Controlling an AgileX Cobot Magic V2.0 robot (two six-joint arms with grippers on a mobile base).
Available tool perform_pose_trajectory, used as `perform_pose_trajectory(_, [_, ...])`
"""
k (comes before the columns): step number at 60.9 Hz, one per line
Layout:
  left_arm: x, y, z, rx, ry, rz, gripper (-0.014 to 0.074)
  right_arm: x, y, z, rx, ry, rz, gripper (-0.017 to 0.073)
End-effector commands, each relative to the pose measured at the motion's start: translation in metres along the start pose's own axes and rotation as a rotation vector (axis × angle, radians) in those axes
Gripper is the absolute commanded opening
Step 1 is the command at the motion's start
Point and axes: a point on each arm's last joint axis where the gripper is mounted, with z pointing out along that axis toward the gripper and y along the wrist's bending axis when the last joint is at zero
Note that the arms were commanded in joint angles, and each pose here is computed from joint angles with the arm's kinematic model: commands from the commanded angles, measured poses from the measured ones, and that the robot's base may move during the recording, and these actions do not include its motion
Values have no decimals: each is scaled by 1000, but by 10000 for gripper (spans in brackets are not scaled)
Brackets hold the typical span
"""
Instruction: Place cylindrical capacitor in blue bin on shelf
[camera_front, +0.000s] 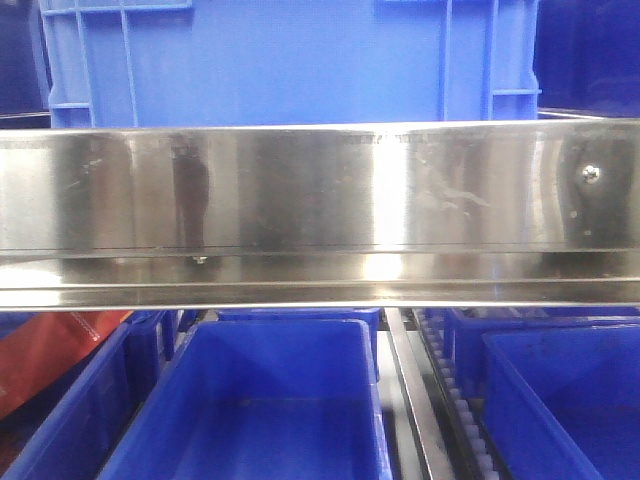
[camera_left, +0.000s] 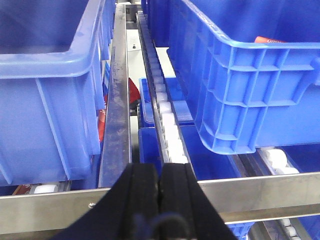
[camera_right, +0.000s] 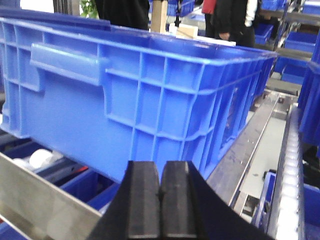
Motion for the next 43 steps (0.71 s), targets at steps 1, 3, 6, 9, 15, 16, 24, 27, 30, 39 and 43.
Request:
perform_pose_trajectory(1, [-1, 0, -1, 0, -25, -5, -111, -2, 0, -1, 3, -32, -10, -162])
perform_pose_trajectory(3, [-1, 0, -1, 0, -25, -5, -111, -2, 0, -1, 3, -32, -10, -162])
perform_pose_trajectory(6, [-1, 0, -1, 0, -25, -5, -111, -2, 0, -1, 3, -32, -10, -162])
perform_pose_trajectory(9, [-1, 0, -1, 0, -25, -5, -111, -2, 0, -1, 3, -32, -10, -162])
perform_pose_trajectory(15, [-1, 0, -1, 0, -25, -5, -111, -2, 0, -1, 3, -32, -10, -162])
perform_pose_trajectory(16, [-1, 0, -1, 0, -25, -5, -111, -2, 0, -1, 3, -32, -10, -162])
perform_pose_trajectory(24, [-1, 0, -1, 0, -25, -5, -111, -2, 0, -1, 3, -32, -10, -162])
perform_pose_trajectory(27, [-1, 0, -1, 0, -25, -5, -111, -2, 0, -1, 3, -32, -10, -162])
perform_pose_trajectory(30, [-1, 0, -1, 0, -25, -5, -111, -2, 0, -1, 3, -32, -10, -162])
perform_pose_trajectory(39, [4, 1, 0, 0, -46, -1, -111, -2, 0, -1, 3, -32, -10, -162])
perform_pose_trajectory(43, [9, 3, 0, -24, -108, 10, -111, -2, 0, -1, 3, -32, -10, -162])
